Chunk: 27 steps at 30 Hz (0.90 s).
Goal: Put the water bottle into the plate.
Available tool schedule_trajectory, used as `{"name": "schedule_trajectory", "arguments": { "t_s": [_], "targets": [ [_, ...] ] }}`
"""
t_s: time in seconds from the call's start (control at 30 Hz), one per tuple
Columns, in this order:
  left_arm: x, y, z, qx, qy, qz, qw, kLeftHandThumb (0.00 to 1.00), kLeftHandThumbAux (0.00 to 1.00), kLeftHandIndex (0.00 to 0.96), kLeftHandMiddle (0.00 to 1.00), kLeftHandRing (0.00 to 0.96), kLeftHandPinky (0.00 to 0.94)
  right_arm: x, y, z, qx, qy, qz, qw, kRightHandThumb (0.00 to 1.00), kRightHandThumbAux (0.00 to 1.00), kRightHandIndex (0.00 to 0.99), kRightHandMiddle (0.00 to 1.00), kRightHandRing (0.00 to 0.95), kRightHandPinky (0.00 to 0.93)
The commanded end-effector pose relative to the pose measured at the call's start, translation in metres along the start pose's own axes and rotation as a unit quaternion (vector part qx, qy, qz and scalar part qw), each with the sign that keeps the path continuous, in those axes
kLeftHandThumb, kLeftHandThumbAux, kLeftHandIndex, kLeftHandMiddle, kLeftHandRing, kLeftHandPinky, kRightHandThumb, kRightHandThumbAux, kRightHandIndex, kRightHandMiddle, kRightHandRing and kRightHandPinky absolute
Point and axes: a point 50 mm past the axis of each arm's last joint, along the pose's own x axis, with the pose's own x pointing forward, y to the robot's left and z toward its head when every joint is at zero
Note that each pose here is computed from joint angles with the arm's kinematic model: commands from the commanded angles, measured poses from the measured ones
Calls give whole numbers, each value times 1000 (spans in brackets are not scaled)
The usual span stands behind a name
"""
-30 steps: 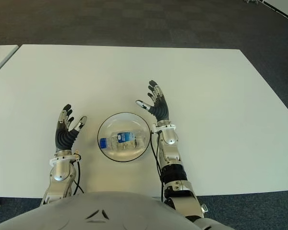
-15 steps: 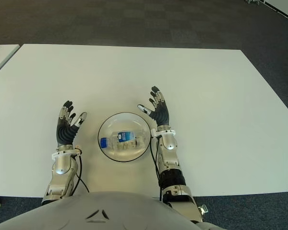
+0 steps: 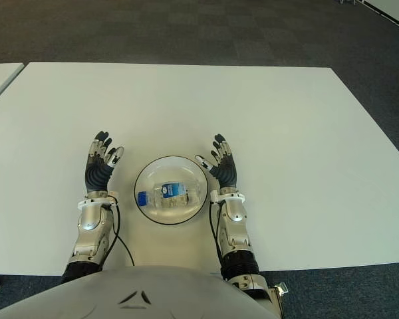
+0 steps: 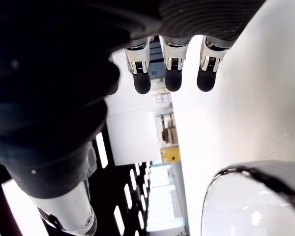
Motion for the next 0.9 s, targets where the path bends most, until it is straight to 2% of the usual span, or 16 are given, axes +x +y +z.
{"name": "schedule_trajectory", "arguments": {
  "t_s": [0.03,0.33,0.6,0.9],
  "targets": [
    [4,0,-2,-27,3,-11,1000,213,650,68,77,65,114,-5,19,-6,35,15,-6,999,176,839,21,32,32,79],
    [7,2,-1,-29,4,-16,999,246,678,63,79,73,127,-9,24,-7,20,15,-7,1000,173,874,20,29,37,89],
    [8,4,2,-22,-3,-17,1000,232,723,59,82,84,137,-13,26,-8,21,16,-5,1000,157,889,22,32,45,97],
    [11,7,2,-42,4,-12,999,226,720,58,83,92,139,-15,28,-8,21,20,-17,999,149,886,25,36,52,105]
  ]
}}
